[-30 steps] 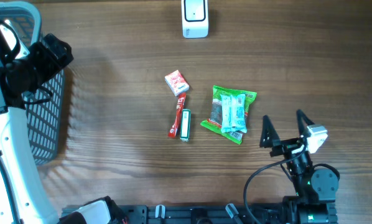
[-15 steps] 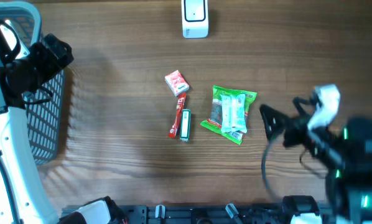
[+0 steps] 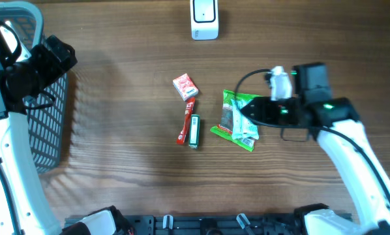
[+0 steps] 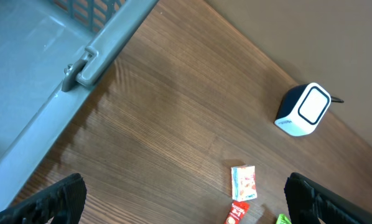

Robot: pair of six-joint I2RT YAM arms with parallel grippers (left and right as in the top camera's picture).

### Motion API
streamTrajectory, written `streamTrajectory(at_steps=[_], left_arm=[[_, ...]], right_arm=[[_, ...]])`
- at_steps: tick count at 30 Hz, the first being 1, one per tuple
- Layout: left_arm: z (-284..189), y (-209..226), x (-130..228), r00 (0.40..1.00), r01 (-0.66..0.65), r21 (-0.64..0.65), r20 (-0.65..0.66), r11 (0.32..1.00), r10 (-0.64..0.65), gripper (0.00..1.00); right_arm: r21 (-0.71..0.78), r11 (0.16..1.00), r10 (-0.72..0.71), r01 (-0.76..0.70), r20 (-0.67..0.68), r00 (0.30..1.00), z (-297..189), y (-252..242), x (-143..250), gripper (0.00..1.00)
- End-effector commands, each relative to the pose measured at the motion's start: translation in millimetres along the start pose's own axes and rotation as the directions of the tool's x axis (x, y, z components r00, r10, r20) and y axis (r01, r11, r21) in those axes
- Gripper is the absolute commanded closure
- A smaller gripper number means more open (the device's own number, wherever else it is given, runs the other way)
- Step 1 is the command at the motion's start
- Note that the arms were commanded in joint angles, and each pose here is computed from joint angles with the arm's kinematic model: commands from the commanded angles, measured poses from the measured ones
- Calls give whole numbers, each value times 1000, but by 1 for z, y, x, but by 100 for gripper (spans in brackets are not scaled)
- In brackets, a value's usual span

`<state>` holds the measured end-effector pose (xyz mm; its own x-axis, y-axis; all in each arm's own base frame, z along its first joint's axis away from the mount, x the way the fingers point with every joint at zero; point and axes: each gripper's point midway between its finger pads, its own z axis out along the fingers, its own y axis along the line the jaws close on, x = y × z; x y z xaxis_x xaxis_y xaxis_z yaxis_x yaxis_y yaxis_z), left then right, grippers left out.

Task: Scan the item barcode
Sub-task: 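Reach the right gripper over the pale blue pack on the green bag, then close the right gripper on the pale blue pack and lift it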

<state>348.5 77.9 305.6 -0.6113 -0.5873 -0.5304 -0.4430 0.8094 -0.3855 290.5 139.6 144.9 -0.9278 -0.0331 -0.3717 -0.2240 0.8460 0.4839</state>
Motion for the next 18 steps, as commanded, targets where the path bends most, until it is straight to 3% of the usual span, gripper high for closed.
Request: streamTrajectory(at_steps=[1, 5, 11, 18], left_arm=[[-2, -4, -1, 1000, -25, 16, 4, 1000, 25, 0], [-2, -4, -1, 1000, -25, 16, 4, 1000, 25, 0], [-2, -4, -1, 1000, -25, 16, 4, 1000, 25, 0], [-2, -4, -1, 1000, -25, 16, 4, 1000, 25, 0]], right_arm=[[100, 993, -54, 60, -62, 997, 34, -9, 4, 44], [171, 984, -20, 42, -131, 991, 64, -21, 15, 44], [291, 948, -67, 127, -206, 976, 89, -33, 31, 43], [479, 859, -113, 182, -169, 979, 90, -39, 29, 45]])
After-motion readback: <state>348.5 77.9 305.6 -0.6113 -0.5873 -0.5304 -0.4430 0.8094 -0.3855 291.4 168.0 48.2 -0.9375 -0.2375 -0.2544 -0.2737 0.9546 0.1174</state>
